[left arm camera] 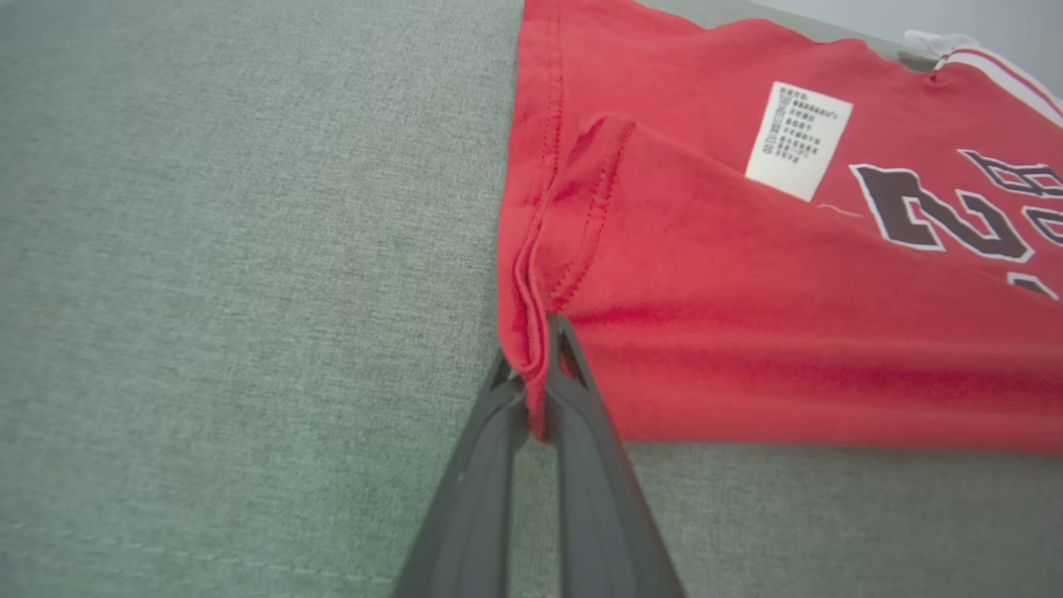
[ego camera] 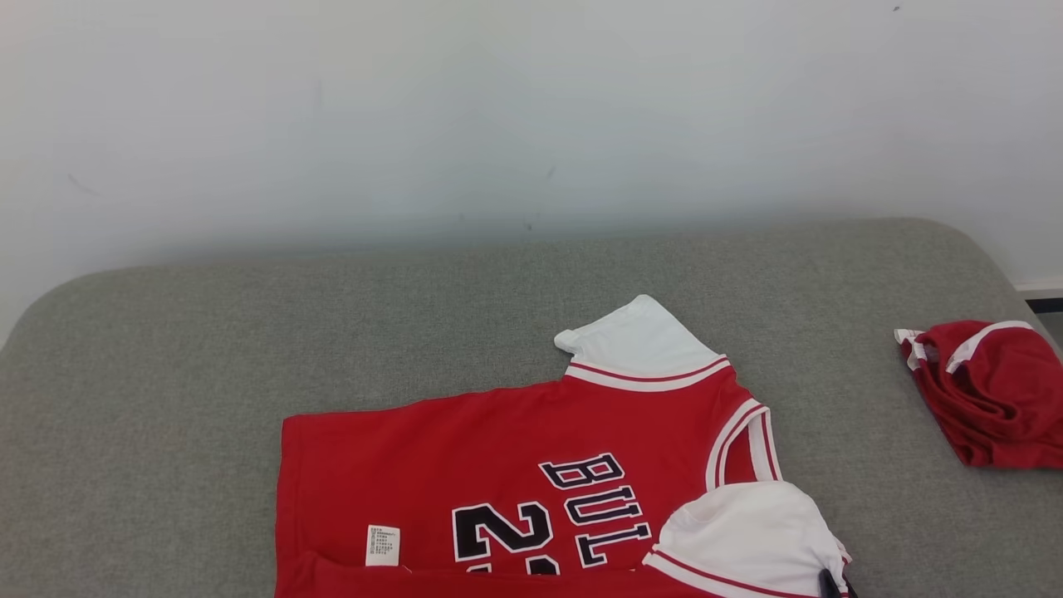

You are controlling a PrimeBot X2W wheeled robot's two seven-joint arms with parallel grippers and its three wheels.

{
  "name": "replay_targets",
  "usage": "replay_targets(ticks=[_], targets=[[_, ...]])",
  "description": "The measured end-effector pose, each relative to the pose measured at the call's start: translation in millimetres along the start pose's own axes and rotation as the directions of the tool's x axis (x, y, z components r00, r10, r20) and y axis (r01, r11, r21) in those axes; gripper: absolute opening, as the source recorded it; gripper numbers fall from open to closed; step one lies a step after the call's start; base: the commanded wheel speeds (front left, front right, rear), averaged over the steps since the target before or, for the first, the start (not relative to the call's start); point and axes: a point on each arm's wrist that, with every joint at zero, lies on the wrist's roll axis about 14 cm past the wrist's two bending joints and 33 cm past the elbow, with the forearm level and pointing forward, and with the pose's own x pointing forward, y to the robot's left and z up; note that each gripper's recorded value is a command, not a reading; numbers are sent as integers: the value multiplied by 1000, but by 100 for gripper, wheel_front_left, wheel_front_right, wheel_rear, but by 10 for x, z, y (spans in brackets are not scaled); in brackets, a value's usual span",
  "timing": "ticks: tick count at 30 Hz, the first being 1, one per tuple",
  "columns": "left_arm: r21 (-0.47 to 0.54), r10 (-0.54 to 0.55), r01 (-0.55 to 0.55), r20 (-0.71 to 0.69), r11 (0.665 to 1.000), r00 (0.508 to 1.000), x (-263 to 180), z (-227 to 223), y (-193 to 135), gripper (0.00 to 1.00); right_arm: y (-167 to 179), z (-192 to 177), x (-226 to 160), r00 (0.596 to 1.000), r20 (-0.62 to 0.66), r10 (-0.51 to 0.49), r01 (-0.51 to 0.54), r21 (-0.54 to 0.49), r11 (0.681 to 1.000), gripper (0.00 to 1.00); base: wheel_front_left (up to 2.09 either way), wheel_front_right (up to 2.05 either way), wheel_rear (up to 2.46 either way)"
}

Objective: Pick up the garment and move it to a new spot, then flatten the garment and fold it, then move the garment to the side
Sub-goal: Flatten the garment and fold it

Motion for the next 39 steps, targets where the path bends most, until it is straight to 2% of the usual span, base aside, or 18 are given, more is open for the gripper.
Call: replay_targets(ticks=[3,4,5,6,7,16,23,32,39], targets=[[-2,4,-4,-11,1000,1000,-8,-36,11,0,10,-35,2,1000,-11,0,0,0,1000,0,0,0,0],[-3,5,-5,-14,1000,1000,-10,-45,15,23,12,-44,6,1000,-15,0,0,0,1000,6,0,0,0],[-3,5,-5,-16,1000,1000,-9,-49,15,65,15,-47,12,1000,-16,0,0,0,1000,36,0,0,0],[-4,6,-6,-16,1000,1000,-8,-50,18,100,21,-45,19,1000,-16,1,-1,1,1000,83,0,0,0],[-5,8,-8,-19,1000,1000,-7,-57,25,100,28,-37,29,1000,-14,3,-3,-1,1000,100,0,0,0],[-10,19,-19,12,1000,1000,103,79,57,100,32,281,221,998,70,3,-2,-23,1000,100,0,0,0],[9,-17,17,53,1000,998,309,284,-37,100,193,504,446,992,119,46,-42,-39,998,100,0,0,0],[51,-44,38,119,998,992,842,730,-89,100,479,845,940,976,166,144,-127,-106,986,100,0,0,0],[138,-85,81,24,987,996,1337,779,-135,100,676,1090,1450,960,164,226,-194,-190,962,100,0,0,0]])
